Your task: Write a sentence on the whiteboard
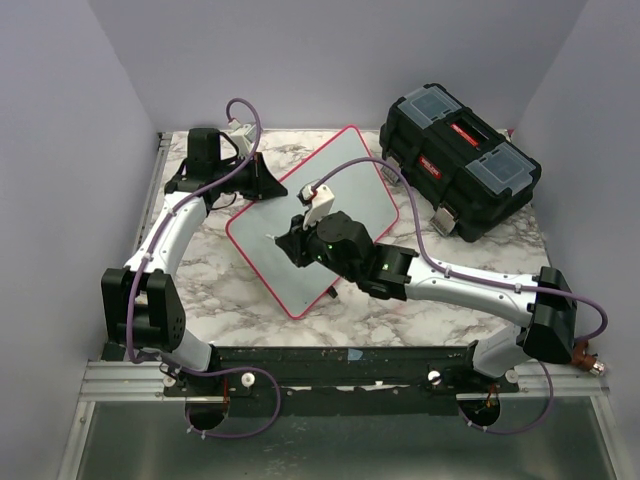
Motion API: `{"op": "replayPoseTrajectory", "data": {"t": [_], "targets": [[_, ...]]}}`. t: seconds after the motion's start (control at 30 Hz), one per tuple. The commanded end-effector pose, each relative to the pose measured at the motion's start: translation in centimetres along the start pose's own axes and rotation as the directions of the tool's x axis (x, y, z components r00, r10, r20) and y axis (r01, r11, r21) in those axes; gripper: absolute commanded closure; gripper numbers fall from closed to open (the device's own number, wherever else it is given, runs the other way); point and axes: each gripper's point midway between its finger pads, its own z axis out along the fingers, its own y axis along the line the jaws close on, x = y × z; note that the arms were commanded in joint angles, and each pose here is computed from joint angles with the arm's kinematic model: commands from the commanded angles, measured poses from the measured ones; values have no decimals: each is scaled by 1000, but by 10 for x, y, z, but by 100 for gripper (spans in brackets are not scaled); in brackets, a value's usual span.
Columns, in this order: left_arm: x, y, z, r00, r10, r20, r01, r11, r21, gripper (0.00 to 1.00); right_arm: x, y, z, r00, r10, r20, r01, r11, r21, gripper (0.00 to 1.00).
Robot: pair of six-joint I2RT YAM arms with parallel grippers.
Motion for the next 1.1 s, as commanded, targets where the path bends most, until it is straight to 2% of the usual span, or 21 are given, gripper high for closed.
{"op": "replayPoseTrajectory", "data": {"t": [0.0, 0.7, 1.07], "targets": [[-12, -4, 2, 988, 150, 45, -149, 989, -21, 100, 4, 7, 8, 1000, 0, 21, 0, 1000, -16, 99], [-10, -8, 3, 983, 180, 42, -178, 983, -47, 100, 23, 4, 31, 1000, -12, -2, 12, 1000, 19, 99], [-9, -9, 2, 982, 184, 38, -182, 982, -50, 100, 25, -13, 30, 1000, -11, 14, 9, 995, 101, 99]]}}
